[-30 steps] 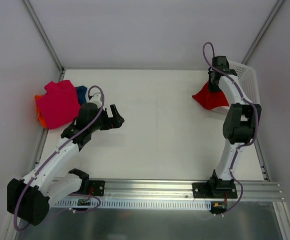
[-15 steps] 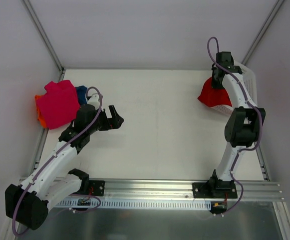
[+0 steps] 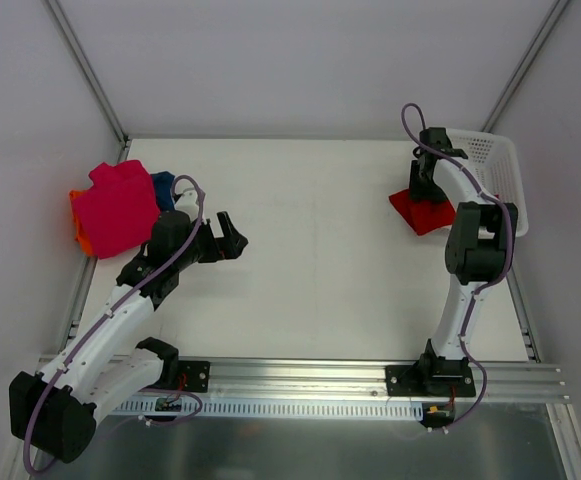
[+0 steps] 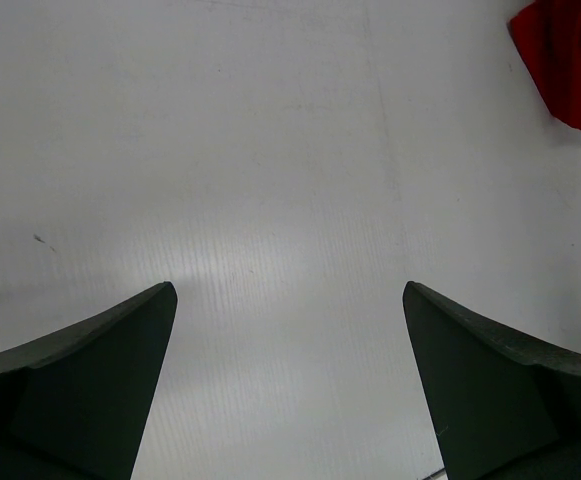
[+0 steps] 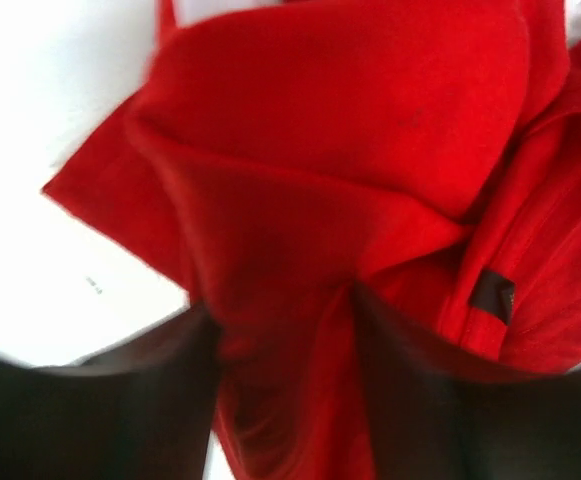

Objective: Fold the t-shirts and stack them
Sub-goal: Grab the tshirt from the pile

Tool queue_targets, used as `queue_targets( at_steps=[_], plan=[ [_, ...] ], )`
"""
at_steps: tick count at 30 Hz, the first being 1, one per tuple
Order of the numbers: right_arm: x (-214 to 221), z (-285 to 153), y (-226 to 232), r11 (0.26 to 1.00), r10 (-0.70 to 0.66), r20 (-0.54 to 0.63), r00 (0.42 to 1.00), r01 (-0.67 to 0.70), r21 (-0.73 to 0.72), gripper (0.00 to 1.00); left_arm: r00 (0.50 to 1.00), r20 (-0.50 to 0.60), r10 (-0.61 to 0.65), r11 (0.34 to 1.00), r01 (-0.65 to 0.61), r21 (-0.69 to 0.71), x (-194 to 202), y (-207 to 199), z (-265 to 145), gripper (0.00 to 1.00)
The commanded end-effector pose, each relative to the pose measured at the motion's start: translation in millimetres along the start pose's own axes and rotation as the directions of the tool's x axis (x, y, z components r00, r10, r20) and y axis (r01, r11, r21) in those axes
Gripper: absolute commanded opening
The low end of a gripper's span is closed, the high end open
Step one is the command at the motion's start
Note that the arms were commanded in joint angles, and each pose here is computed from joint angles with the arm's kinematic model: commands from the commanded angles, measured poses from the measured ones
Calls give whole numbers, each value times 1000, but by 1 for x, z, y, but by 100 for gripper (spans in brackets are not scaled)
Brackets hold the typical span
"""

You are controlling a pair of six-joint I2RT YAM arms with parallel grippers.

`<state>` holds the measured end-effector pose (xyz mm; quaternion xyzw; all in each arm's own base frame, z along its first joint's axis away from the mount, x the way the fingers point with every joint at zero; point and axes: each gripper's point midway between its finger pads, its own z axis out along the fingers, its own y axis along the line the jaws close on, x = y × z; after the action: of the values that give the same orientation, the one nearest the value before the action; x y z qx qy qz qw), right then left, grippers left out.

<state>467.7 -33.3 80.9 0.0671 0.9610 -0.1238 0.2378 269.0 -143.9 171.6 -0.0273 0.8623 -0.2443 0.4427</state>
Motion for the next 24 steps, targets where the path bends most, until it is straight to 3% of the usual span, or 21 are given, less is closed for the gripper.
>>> queue_targets(
  at_steps=[1, 6, 18, 24],
  plan=[
    [1, 0, -11, 999, 27, 6, 1000, -28, 39, 57, 1000, 17, 23, 999, -24, 45, -3, -9, -3, 99],
    [-9, -13, -16, 998, 32, 47, 998, -34, 44, 72, 1000, 12, 23, 999, -24, 39, -1, -7, -2, 99],
    [-50, -54, -29, 998, 41, 164, 986, -50, 47, 80, 1000, -11, 22, 999, -22, 34, 3, -5, 3, 99],
    [-74, -73, -44, 993, 109, 227, 968, -118, 27, 83, 1000, -20, 24, 999, -24, 30, 5, -4, 6, 99]
  ],
)
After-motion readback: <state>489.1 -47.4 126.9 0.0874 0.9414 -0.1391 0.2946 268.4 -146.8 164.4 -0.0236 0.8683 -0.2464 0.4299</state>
